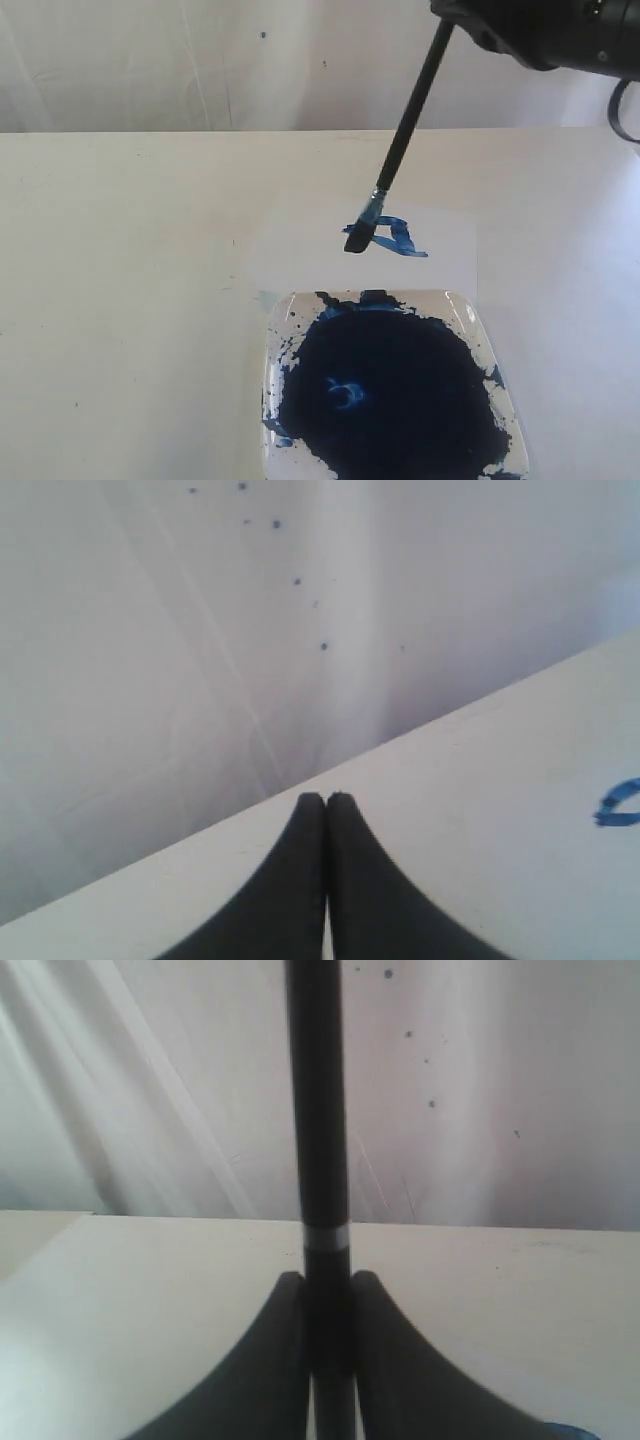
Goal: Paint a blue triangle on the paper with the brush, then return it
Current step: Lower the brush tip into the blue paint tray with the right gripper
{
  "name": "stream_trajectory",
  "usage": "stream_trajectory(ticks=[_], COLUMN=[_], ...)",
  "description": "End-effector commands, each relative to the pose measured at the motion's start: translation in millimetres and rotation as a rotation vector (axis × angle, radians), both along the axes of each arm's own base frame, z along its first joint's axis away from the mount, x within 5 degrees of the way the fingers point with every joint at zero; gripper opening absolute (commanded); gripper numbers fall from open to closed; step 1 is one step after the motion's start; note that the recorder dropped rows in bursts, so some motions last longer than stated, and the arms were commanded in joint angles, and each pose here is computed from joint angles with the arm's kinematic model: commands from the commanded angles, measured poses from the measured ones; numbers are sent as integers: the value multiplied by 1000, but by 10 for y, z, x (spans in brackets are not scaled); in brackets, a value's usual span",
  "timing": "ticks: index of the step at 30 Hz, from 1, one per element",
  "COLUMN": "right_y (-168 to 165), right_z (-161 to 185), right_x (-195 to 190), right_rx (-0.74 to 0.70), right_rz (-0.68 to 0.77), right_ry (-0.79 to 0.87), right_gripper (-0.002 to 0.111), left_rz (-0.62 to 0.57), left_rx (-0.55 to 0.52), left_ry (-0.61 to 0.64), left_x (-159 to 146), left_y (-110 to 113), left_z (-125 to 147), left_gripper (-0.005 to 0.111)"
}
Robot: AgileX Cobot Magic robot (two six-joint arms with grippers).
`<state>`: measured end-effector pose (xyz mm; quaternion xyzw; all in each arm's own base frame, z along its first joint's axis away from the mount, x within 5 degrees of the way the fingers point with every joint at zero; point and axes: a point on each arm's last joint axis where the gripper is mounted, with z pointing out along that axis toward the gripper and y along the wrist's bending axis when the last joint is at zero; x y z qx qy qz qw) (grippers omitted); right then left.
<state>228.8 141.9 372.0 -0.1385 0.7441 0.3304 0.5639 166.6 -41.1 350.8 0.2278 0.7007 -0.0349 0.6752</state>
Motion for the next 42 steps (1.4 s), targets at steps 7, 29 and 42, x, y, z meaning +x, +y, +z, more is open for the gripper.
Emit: stream_trajectory(ticks=[7, 29, 42], right_y=[-363, -806, -952], right_z=[-471, -1839, -2334], right_x=[559, 873, 702], right_rx=[203, 422, 466], right_rz=[118, -26, -111], right_ry=[283, 837, 1001], right_gripper=[0, 0, 0], left_rz=[-200, -194, -194], left_rx=[-6, -13, -13], left_ry=[77, 80, 80], left_x=[-170, -168, -168], left_y=[-160, -156, -156], left_z=[-262, -262, -262], left_gripper=[0, 0, 0])
